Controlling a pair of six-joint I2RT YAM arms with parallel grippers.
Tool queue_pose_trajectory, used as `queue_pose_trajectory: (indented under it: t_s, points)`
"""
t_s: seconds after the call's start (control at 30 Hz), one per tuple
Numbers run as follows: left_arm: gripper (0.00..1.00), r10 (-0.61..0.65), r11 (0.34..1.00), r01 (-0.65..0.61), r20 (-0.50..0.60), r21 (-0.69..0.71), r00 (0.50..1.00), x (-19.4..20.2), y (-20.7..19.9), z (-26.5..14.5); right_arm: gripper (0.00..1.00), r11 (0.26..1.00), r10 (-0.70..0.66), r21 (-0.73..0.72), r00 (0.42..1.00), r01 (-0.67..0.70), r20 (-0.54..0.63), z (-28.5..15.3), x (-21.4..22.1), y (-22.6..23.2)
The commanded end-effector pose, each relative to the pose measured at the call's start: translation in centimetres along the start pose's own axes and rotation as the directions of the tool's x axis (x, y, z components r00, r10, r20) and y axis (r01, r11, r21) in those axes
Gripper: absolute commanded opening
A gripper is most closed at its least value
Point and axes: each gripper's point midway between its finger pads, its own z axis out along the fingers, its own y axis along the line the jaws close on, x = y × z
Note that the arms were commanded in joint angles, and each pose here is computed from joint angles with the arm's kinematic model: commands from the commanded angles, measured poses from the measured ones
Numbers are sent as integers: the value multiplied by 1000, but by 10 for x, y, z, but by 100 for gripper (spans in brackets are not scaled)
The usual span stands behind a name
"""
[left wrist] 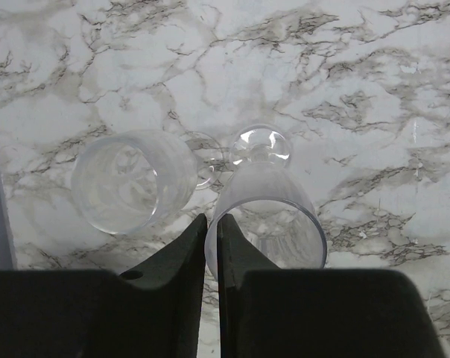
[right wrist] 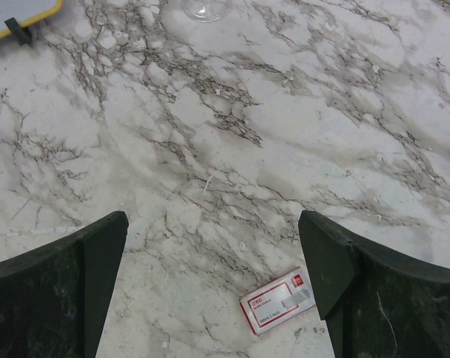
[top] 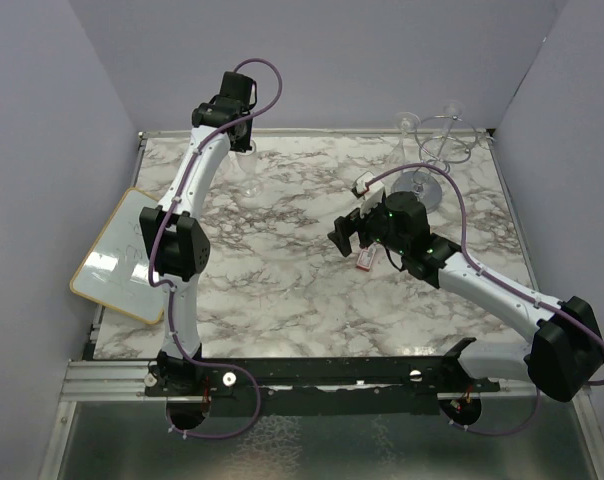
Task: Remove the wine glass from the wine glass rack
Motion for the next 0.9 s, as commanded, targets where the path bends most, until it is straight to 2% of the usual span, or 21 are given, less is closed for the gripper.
queue_pose_trajectory:
  t_s: [0.0, 0.37, 0.6, 0.87]
  points:
    - [16, 21, 999, -21, 4, -32, 1000, -4, 5, 2, 100, 1000, 20, -14, 1000, -20, 8, -5, -3, 1]
    - [32, 9, 1000, -8, 56, -11, 998, -21, 3, -9, 100, 999, 31, -10, 999, -31, 11, -6, -4, 1]
    - [45, -2, 1000, 6, 125, -30, 992, -41, 11, -29, 100, 1000, 29, -12, 999, -29, 15, -7, -8, 1]
    - [55, -26, 1000, 25, 191, 8, 981, -57, 11, -62, 100, 998, 64, 24, 998, -64, 26, -11, -17, -3]
